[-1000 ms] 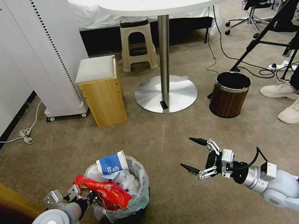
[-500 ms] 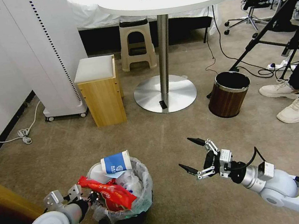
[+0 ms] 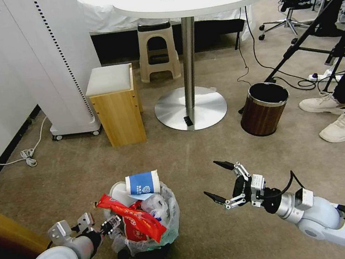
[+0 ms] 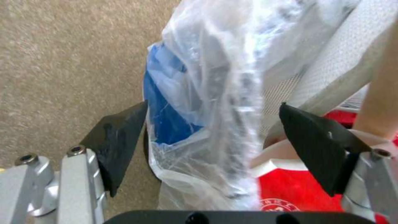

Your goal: Pick up the trash bin and place the garbage on the floor into it.

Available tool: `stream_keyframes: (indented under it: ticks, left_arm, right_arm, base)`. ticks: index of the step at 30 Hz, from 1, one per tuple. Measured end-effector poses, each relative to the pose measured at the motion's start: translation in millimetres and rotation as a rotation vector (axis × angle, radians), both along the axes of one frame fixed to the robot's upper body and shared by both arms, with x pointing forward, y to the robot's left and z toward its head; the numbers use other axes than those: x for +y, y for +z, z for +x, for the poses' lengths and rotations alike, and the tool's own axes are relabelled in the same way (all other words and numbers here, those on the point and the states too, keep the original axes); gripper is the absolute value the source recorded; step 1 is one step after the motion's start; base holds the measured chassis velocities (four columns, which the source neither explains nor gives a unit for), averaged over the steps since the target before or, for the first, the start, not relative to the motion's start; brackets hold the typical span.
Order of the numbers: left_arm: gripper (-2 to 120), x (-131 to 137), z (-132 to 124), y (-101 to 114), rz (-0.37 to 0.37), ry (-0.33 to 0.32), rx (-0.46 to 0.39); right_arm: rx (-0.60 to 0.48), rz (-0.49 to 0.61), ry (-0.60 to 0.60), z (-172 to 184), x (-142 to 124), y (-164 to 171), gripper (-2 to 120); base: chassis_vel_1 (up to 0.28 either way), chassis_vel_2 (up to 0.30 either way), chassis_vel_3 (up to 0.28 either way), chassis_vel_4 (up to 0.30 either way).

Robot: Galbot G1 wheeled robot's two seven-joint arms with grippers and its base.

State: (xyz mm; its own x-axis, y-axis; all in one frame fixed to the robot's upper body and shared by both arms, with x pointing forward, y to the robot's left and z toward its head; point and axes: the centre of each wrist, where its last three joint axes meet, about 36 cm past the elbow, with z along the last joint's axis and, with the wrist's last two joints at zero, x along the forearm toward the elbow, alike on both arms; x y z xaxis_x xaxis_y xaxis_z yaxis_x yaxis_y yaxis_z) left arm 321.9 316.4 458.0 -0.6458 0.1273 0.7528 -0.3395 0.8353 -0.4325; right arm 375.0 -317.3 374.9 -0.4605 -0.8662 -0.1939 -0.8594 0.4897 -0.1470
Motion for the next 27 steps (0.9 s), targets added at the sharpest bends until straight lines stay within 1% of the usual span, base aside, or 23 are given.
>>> stream_keyframes:
  ticks: [3, 8, 21, 27]
  left_arm:
    - [87, 2, -3, 3, 0.009, -0.001, -0.001]
    - [87, 2, -5, 2, 0.011, 0.001, 0.001]
    - [87, -6, -5, -3, 0.001, 0.004, -0.002]
    - [88, -1, -2, -10, 0.006, 0.018, 0.009]
  right_arm:
    - [-0.005, 0.001, 0.006, 3, 2, 1, 100]
    - [-0.008, 0.007, 0.01, 5, 6, 1, 100]
    - [-0.007, 0.008, 0.016, 2, 10, -1, 100]
    - [-0.009, 0.01, 0.017, 2, 10, -5, 100]
  base:
    - [0.0, 0.0, 0.0, 0.0]
    - [0.0, 0.0, 0.0, 0.0]
    - [0.0, 0.0, 0.0, 0.0]
    - [0.0, 0.0, 0.0, 0.0]
